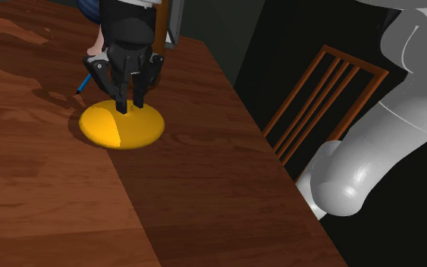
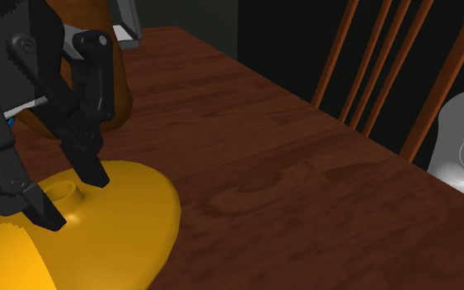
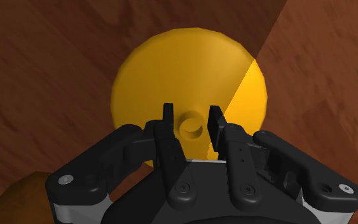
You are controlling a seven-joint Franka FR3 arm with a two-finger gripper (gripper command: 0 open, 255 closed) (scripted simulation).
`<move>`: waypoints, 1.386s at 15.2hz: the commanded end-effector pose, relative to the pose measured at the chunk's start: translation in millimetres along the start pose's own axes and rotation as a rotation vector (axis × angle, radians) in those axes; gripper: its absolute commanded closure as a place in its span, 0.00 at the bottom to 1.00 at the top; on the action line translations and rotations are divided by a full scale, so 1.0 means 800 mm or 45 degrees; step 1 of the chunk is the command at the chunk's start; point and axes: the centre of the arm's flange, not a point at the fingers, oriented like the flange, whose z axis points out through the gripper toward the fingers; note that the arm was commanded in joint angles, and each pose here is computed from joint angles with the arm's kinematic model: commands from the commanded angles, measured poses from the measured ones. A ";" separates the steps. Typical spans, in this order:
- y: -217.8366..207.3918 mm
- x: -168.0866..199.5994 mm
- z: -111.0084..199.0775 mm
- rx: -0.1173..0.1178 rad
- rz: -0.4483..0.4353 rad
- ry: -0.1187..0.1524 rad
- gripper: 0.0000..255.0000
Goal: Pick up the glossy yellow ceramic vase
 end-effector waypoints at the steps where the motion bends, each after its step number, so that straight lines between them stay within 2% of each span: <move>1: 0.000 0.000 0.001 -0.001 0.000 -0.002 1.00; 5: 0.000 0.001 0.001 -0.001 0.000 -0.002 1.00; 21: 0.000 -0.004 -0.098 -0.001 0.000 -0.002 1.00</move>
